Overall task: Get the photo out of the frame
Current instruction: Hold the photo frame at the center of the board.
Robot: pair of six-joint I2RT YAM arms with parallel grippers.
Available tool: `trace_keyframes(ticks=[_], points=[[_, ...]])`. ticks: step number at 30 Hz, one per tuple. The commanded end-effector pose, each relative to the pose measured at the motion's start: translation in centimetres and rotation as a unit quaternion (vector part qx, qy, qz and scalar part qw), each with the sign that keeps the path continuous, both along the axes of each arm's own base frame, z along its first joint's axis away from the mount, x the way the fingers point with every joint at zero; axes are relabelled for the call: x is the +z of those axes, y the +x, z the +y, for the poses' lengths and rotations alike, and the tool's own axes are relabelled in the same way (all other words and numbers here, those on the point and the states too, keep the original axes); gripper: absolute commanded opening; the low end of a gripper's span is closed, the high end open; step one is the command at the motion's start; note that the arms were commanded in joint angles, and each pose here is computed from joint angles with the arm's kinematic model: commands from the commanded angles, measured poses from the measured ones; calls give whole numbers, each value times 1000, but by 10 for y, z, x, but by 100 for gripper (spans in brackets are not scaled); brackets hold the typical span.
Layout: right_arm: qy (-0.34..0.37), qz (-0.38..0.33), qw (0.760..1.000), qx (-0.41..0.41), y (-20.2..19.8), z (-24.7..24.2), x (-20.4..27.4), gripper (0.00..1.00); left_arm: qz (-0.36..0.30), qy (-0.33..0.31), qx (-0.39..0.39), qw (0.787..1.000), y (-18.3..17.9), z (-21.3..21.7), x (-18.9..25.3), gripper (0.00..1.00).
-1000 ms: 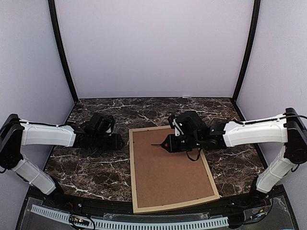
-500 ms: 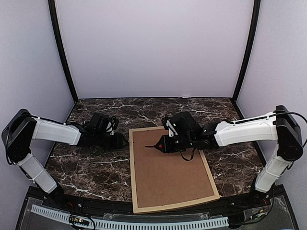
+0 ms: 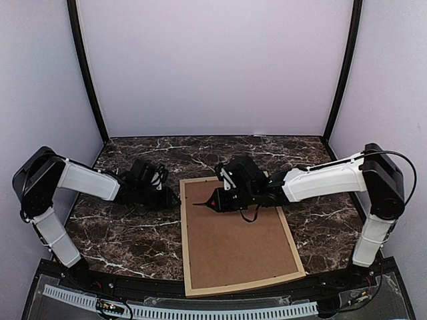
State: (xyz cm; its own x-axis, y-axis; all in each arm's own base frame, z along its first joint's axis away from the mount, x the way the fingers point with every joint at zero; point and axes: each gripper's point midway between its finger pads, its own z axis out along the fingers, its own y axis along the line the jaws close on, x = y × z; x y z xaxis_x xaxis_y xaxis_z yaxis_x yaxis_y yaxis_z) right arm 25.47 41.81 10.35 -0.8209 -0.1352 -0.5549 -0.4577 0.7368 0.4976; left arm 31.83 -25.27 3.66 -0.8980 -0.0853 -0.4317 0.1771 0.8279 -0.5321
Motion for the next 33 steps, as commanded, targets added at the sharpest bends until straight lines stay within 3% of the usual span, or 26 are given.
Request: trace_keyframes(ticks=[1, 21, 33], points=[[31, -31, 999, -5, 19, 17, 22, 0, -15, -18, 4, 1000, 15, -7, 11, 32], [18, -18, 1000, -15, 50, 22, -1, 0, -24, -17, 11, 1000, 32, -9, 15, 37], [35, 4, 999, 2, 40, 28, -6, 0, -15, -14, 7, 1000, 35, -13, 5, 26]])
